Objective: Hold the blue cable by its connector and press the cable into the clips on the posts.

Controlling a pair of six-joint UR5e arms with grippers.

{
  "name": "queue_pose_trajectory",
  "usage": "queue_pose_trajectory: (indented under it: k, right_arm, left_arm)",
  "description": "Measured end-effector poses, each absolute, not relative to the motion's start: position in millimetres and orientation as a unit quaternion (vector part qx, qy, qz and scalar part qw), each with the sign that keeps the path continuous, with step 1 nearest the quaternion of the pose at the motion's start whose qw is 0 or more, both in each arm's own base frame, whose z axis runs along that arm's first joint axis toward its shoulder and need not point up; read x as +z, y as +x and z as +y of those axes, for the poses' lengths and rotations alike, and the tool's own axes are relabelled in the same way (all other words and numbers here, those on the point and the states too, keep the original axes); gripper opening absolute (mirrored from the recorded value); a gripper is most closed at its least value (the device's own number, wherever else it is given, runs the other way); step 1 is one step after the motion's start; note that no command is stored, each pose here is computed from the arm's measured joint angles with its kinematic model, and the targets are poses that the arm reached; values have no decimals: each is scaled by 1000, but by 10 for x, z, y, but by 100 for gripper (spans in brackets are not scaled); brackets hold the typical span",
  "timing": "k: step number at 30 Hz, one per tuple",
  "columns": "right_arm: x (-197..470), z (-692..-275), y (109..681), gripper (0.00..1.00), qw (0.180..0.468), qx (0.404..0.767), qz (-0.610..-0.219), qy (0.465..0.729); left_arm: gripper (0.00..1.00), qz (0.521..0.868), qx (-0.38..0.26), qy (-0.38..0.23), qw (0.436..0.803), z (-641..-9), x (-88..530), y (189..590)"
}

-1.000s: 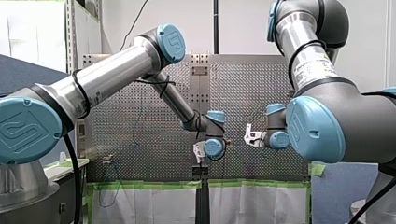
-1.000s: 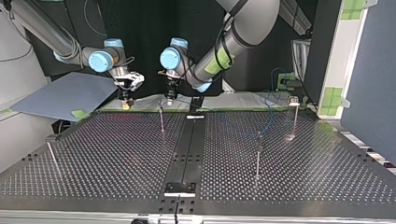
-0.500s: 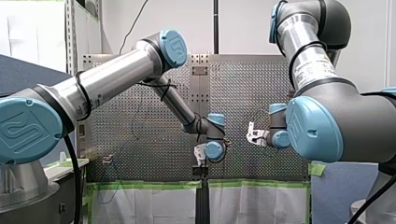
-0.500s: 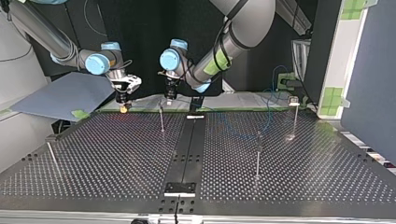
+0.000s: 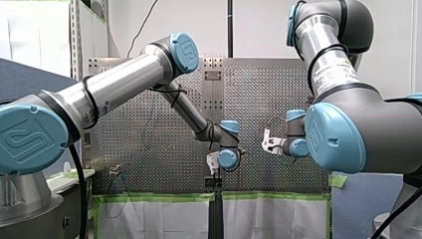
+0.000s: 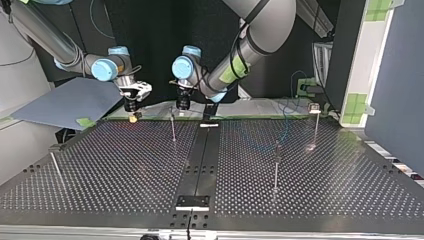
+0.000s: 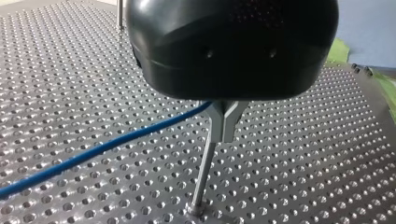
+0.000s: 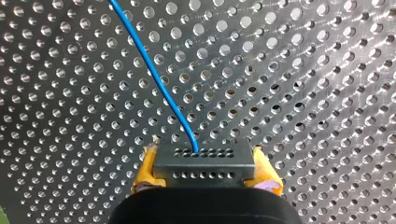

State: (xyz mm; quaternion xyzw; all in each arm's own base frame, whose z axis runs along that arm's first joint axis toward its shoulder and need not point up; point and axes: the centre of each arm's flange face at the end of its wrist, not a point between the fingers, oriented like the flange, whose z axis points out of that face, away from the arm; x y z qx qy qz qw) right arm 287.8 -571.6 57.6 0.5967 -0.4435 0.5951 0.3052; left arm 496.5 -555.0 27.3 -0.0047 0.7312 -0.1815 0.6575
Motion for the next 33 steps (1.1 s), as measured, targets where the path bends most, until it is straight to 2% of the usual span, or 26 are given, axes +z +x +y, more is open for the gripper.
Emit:
queue_pose_trajectory:
  k: [15, 25, 33]
  right_arm:
    - [485, -5798, 2938, 0, 300, 597, -439, 601]
    - [490, -5858, 2954, 0, 302, 600, -436, 599]
    - [534, -5939, 2936, 0, 307, 603, -434, 594]
  left_arm:
    - [0, 724, -186, -12, 665, -5466, 449, 5309]
    - [0, 746, -182, 8, 641, -5438, 95, 5435]
    - [0, 741, -181, 1, 647, -5447, 200, 5674]
